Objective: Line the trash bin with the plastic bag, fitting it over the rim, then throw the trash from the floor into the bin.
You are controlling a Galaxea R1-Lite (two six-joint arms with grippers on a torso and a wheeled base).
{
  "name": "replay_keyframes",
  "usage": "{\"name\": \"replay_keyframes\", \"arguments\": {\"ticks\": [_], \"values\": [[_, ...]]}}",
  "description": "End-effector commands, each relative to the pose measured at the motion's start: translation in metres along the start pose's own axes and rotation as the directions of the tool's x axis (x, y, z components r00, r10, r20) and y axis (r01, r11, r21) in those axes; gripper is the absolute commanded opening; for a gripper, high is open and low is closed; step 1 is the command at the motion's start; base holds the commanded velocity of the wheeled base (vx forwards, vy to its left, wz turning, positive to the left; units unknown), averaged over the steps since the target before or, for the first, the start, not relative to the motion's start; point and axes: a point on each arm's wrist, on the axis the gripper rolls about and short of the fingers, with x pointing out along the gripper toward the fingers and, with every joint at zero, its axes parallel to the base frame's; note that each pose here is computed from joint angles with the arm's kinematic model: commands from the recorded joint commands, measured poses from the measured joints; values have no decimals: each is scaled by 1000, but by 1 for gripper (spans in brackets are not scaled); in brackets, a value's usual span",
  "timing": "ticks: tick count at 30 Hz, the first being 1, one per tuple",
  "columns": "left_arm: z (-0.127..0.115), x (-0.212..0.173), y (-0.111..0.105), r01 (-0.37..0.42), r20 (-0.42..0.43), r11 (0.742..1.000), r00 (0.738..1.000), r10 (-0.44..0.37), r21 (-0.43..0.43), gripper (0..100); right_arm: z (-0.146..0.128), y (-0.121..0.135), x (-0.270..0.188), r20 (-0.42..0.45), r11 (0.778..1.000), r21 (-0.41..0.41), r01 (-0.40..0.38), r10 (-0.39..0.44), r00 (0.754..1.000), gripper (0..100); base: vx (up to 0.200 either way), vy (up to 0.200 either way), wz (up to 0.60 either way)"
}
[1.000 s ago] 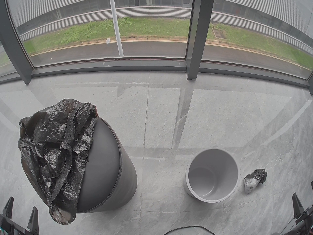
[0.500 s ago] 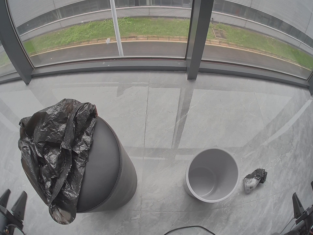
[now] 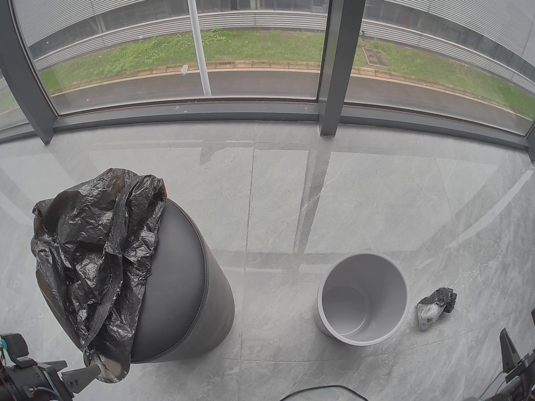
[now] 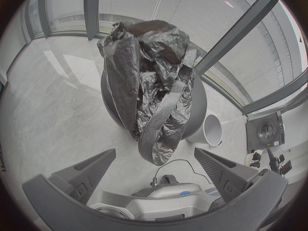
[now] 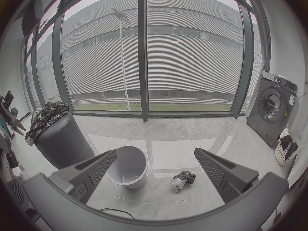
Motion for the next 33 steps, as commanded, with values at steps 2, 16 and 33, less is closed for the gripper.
{"name": "replay_keyframes", "arguments": {"ticks": [2,16,33], "values": [[-3,15,2,-4,-80,1000,997,3,-9,100,-5,0,0,-6,1000,-2,0,0,1000,100,0,0,0],[18,56,-2,-14,-91,994,996,4,-112,100,-5,0,0,-4,1000,-4,0,0,1000,100,0,0,0],[14,57,1,-22,-103,994,995,11,-108,0,-5,0,0,-6,1000,-4,0,0,1000,100,0,0,0]]}}
